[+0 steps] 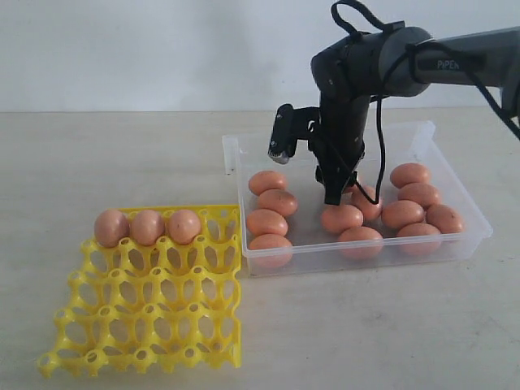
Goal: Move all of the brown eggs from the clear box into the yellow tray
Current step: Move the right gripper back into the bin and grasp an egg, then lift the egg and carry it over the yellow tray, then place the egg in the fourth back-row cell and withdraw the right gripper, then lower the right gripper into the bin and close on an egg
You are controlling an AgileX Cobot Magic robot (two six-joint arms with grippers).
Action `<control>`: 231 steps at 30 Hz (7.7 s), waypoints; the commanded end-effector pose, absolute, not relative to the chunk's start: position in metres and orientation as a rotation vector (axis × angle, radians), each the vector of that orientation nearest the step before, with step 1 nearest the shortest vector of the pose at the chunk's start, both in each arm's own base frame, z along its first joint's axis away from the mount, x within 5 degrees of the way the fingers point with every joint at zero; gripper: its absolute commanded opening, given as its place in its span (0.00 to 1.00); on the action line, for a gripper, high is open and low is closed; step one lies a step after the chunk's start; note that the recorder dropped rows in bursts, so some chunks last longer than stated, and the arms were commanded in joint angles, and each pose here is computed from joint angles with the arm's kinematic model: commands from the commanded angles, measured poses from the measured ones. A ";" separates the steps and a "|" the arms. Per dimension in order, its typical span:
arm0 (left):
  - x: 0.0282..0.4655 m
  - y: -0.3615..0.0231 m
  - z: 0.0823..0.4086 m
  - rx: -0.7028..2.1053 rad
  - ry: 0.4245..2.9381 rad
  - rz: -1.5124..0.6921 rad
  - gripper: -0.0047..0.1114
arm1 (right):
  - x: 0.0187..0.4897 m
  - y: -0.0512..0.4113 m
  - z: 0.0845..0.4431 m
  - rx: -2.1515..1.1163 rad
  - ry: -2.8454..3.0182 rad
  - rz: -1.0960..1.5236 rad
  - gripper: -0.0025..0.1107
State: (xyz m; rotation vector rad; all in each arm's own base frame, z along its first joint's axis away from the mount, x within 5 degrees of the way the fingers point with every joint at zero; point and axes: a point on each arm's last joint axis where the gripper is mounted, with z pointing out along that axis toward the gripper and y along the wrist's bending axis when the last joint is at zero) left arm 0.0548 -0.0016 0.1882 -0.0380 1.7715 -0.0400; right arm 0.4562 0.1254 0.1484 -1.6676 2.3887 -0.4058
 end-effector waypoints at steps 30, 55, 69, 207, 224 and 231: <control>0.055 -0.002 0.188 -0.030 1.765 -0.039 0.08 | 0.451 0.170 0.248 -0.711 2.194 0.584 0.02; 0.055 -0.002 0.188 -0.030 1.765 -0.039 0.08 | 0.349 0.151 0.330 -0.235 1.344 0.370 0.02; 0.055 -0.002 0.188 -0.030 1.765 -0.039 0.08 | 0.276 0.229 0.171 -0.582 1.862 0.775 0.02; 0.055 -0.002 0.188 -0.030 1.765 -0.039 0.08 | 0.403 0.117 0.160 -1.750 2.350 -0.176 0.51; 0.055 -0.002 0.188 -0.030 1.765 -0.039 0.08 | 0.406 0.118 0.139 -1.752 2.394 -0.155 0.02; 0.055 -0.002 0.188 -0.030 1.765 -0.039 0.08 | 0.406 0.122 0.162 -1.257 2.575 -0.065 0.02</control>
